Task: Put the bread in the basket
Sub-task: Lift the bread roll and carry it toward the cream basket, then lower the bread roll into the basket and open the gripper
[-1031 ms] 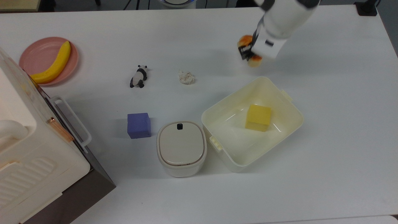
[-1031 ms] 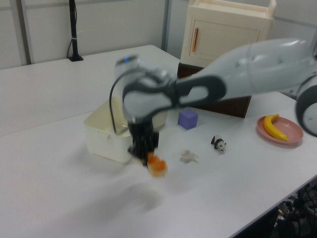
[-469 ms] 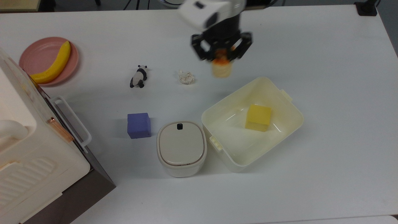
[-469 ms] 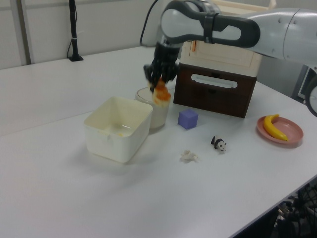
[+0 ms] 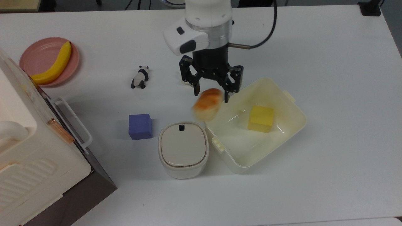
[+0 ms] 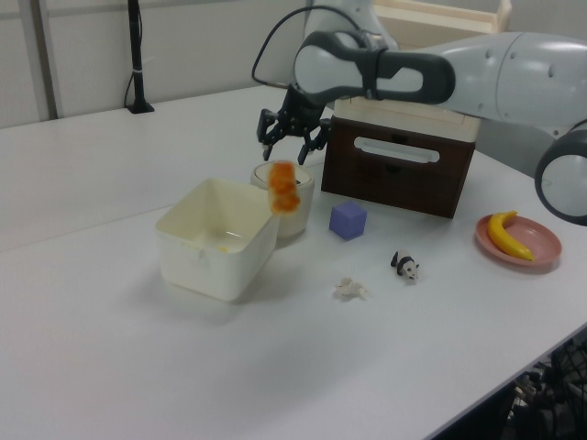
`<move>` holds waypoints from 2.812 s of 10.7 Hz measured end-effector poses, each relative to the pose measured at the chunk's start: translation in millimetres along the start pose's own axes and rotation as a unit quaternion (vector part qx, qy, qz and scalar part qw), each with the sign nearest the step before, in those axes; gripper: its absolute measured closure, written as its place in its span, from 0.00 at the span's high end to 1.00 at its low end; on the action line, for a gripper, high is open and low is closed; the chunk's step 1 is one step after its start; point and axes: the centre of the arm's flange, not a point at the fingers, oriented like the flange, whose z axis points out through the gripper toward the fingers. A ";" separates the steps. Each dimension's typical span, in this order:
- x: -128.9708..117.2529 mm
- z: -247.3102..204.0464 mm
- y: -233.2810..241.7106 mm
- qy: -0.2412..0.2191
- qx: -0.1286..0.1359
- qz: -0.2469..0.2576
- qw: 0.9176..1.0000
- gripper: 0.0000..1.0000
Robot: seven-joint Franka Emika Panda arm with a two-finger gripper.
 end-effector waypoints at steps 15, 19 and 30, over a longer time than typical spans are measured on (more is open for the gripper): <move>0.0 27.8 83.3 -0.127 -0.081 -0.075 0.986 1.00; -14.5 97.8 122.6 -0.155 -0.090 -0.077 0.981 1.00; -19.5 135.5 147.5 -0.160 -0.081 -0.138 0.974 0.12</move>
